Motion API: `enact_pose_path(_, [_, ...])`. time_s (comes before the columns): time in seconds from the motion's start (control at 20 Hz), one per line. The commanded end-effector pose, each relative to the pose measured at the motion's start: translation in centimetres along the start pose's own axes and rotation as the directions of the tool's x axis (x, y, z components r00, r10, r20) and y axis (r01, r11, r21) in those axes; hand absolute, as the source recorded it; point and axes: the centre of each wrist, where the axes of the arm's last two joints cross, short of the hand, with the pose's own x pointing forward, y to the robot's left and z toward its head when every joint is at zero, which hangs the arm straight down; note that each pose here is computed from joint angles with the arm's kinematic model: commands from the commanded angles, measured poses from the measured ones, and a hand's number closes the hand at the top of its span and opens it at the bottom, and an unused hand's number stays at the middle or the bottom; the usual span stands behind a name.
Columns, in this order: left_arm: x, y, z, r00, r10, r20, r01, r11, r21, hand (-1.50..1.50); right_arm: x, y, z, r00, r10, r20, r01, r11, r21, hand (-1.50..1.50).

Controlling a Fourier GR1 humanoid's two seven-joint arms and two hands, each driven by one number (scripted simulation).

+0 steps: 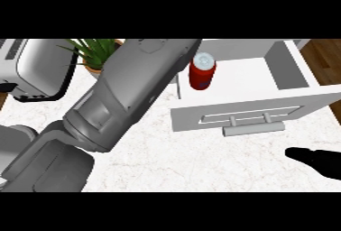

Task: Pick up the can, place it into the drawer and close the drawer

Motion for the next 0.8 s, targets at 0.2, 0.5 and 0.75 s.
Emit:
enact_pose_path(0.2, [0.4, 0.0, 0.0, 0.998, 0.058, 0.0, -0.058, 0.998, 0.018, -1.5, -1.4, 3.0, -2.7, 0.961, 0.269, 0.072, -0.274, 0.957, 0.089, -1.5])
enact_pose_path(0.5, [-0.3, 0.3, -0.3, 0.999, 0.015, 0.037, -0.015, 1.0, -0.001, -1.5, -3.1, 6.6, -4.5, 0.899, 0.428, 0.093, -0.436, 0.892, 0.12, -1.5])
enact_pose_path(0.75, [-0.7, 0.4, -0.4, 1.0, 0.006, 0.03, -0.006, 1.0, 0.013, -1.5, -6.0, 8.8, -6.0, 0.838, 0.536, 0.104, -0.546, 0.819, 0.178, -1.5])
